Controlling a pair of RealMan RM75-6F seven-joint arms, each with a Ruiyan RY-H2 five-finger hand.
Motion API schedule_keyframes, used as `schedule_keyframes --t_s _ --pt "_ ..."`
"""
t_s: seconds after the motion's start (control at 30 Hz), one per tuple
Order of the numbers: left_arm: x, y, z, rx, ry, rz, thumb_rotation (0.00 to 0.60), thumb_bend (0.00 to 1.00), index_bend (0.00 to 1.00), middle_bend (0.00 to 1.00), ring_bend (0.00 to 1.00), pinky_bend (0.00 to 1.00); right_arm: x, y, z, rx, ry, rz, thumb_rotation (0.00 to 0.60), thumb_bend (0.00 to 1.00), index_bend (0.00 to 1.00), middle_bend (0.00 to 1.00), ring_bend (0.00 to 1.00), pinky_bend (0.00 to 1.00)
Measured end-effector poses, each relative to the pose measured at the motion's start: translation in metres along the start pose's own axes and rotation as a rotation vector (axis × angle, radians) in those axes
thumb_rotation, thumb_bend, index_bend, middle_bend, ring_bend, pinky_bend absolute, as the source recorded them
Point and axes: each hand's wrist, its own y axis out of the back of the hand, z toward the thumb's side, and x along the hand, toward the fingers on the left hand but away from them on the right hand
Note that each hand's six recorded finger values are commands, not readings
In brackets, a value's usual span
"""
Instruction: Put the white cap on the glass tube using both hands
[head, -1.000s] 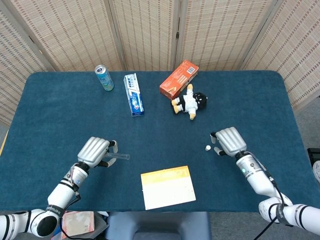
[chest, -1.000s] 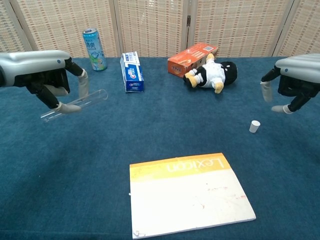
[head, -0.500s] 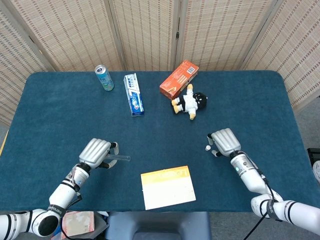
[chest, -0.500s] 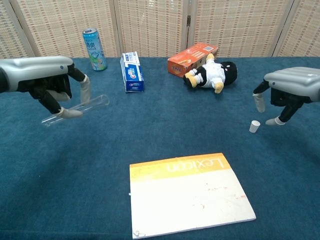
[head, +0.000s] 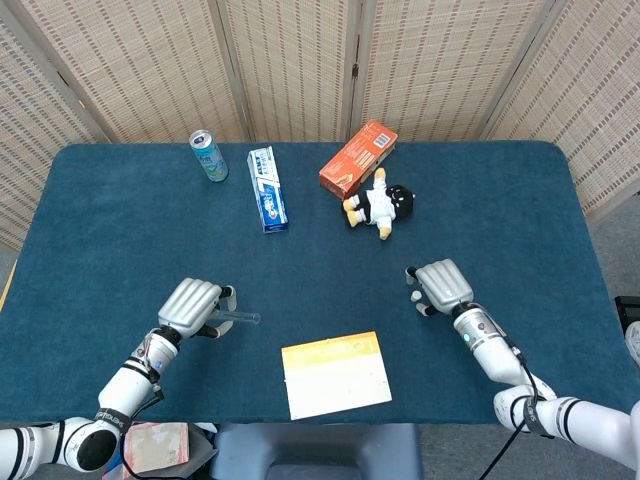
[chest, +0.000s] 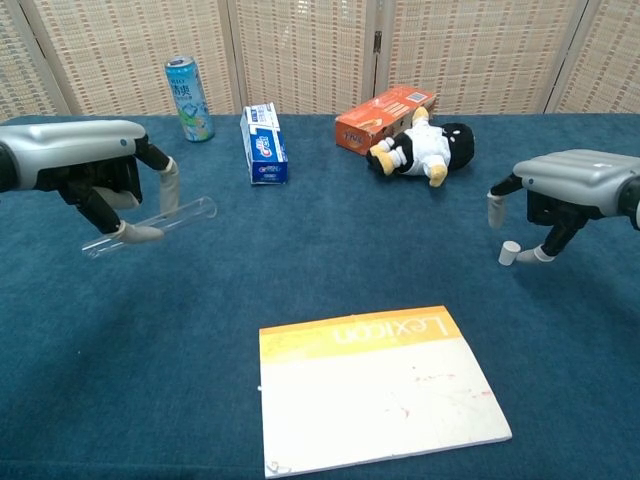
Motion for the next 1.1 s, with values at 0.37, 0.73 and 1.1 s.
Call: schedule_keyframes --t_s 0.37,0.73,1.1 --pt "-0.001 0.0 0.001 -0.003 -0.002 -0.001 0.6 0.4 0.57 1.0 1.0 1.0 -0.005 -0.008 -0.003 0.001 -0.015 0.019 0.6 0.3 0.42 1.0 1.0 1.0" --pt "-0.002 -0.002 0.0 -0.004 0.001 -0.008 0.6 0.4 0.57 1.0 1.0 1.0 -0.006 -0.014 0.0 0.001 -0.011 0.037 0.6 0.3 0.43 1.0 1.0 1.0" --pt "-0.002 -0.003 -0.002 -0.005 0.006 -0.013 0.6 0.4 0.57 1.0 1.0 1.0 -0.009 -0.014 0.001 0.0 -0.017 0.039 0.6 0.31 0.45 1.0 1.0 1.0"
